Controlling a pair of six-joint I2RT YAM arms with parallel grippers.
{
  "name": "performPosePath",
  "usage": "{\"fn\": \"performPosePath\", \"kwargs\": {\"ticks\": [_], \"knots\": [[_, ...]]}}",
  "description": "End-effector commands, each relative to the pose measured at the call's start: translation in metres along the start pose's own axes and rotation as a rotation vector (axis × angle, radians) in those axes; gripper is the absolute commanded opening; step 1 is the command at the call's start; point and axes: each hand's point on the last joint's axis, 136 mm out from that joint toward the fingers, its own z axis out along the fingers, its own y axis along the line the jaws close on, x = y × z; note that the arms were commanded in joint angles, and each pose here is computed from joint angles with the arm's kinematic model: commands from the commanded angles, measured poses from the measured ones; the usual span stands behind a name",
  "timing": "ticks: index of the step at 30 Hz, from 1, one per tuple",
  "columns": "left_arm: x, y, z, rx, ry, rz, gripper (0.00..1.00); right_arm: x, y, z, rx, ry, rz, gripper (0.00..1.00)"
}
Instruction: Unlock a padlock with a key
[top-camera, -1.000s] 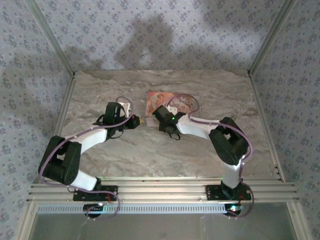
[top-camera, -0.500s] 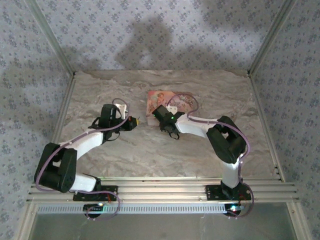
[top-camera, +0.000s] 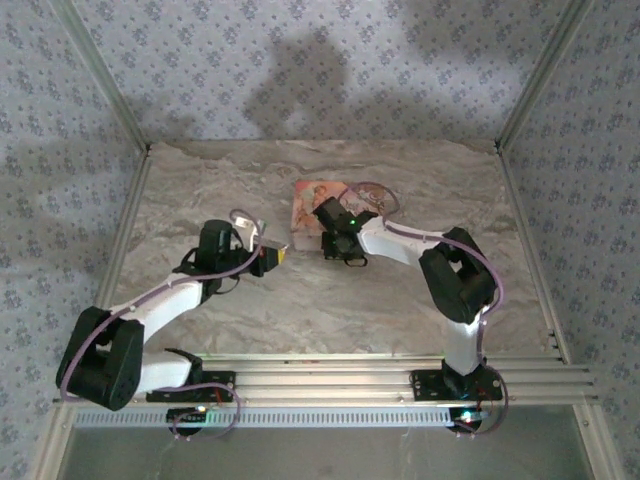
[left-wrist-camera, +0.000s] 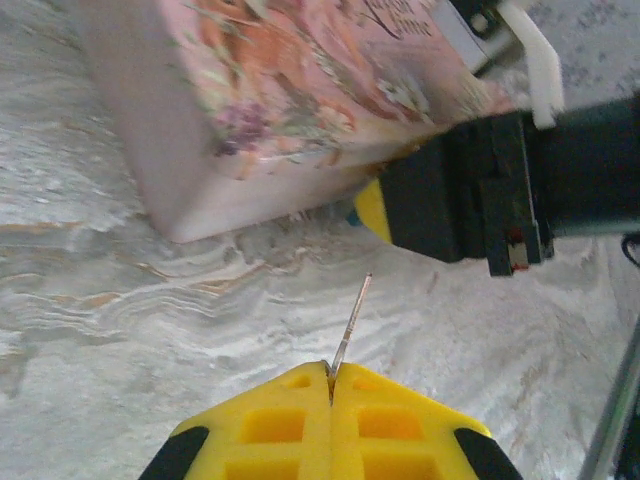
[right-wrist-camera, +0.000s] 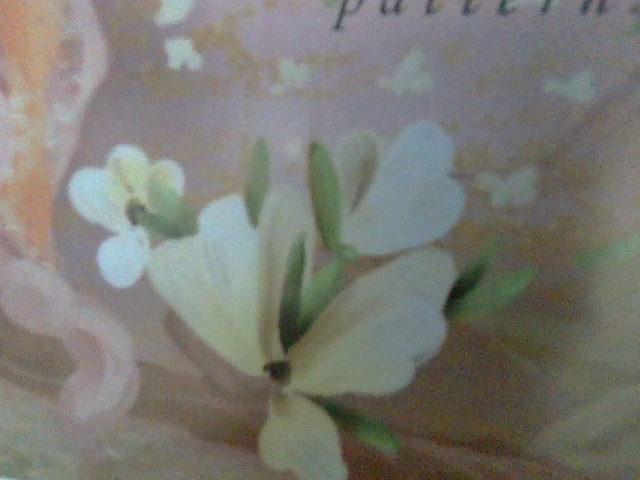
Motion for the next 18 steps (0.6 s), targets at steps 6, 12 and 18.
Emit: {"fn": "performPosePath", "kwargs": {"ticks": [6,12,18], "knots": [[0.013,-0.037,0.008,0.152,0.02,0.142,0.0,-0.003,0.036,-0.047,-0.299,0.111,-0.033,0.02],[0.009,-0.046,0.011,0.178,-0.049,0.169,0.0,-0.009,0.049,-0.07,-0.441,0.163,-0.012,0.0],[0.008,-0.048,0.018,0.2,-0.071,0.162,0.0,-0.012,0.055,-0.081,-0.536,0.218,0.021,0.0]]}}
